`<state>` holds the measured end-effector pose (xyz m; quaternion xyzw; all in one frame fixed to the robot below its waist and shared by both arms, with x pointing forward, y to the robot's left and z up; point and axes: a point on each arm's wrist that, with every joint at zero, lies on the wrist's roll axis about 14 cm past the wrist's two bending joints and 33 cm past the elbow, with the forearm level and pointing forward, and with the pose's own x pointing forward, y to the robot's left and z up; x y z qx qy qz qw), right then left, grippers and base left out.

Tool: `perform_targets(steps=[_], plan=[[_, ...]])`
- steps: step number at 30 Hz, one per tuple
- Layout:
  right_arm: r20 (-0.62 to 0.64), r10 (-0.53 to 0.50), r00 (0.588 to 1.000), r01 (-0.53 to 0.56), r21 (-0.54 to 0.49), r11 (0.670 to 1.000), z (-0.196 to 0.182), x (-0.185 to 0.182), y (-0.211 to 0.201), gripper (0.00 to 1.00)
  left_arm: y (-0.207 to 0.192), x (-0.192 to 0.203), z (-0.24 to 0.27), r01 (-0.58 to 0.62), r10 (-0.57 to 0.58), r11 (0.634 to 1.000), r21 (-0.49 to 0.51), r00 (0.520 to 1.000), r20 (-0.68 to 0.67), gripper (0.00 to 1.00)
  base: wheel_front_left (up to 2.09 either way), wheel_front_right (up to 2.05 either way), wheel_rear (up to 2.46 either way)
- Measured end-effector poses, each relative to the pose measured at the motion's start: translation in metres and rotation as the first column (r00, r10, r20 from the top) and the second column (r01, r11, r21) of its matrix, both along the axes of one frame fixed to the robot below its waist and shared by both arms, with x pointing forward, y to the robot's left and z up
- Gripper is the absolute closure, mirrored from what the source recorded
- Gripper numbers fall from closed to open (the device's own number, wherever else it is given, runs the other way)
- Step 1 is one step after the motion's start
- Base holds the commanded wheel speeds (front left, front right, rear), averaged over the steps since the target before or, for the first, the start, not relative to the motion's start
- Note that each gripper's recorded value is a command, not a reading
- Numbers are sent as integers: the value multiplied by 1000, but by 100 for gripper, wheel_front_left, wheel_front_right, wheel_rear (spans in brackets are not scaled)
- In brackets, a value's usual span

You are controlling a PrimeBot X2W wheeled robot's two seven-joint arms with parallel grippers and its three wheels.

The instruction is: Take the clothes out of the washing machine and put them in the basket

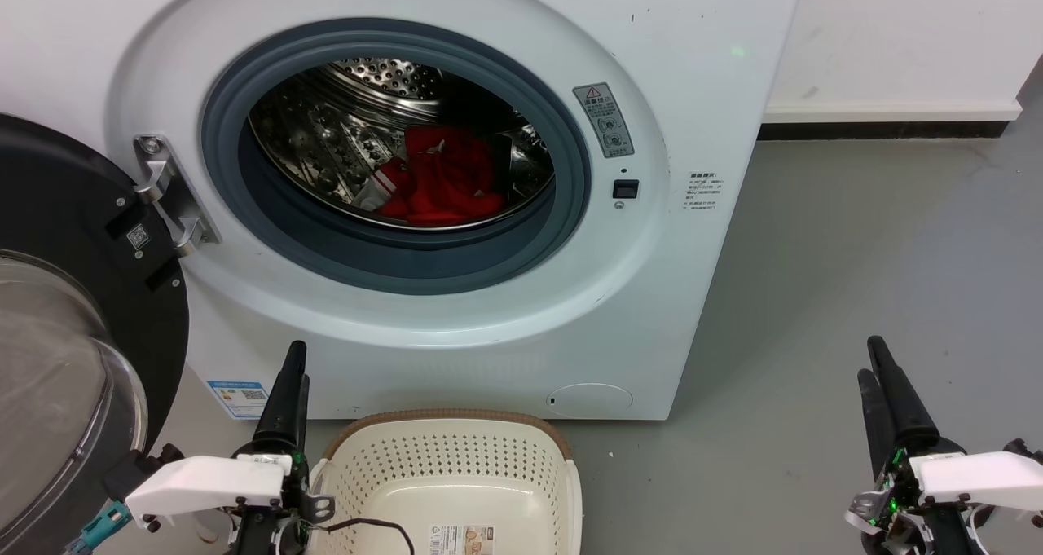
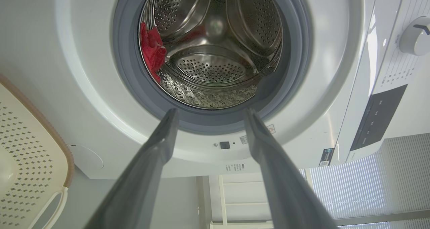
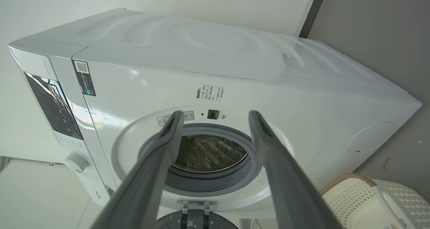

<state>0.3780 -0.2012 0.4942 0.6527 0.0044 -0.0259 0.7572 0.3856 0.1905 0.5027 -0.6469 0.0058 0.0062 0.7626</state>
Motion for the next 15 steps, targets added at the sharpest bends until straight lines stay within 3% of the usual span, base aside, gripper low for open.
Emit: perform_targets(steps=[8,15], plan=[[28,1,1000,5,-203,979,12,1,-1,0,-11,3,10,24,-30,980,197,999,29,0,0,0,0],[28,12,1000,0,-399,917,14,-3,1,0,-19,4,16,35,-56,931,362,997,48,0,0,0,0]])
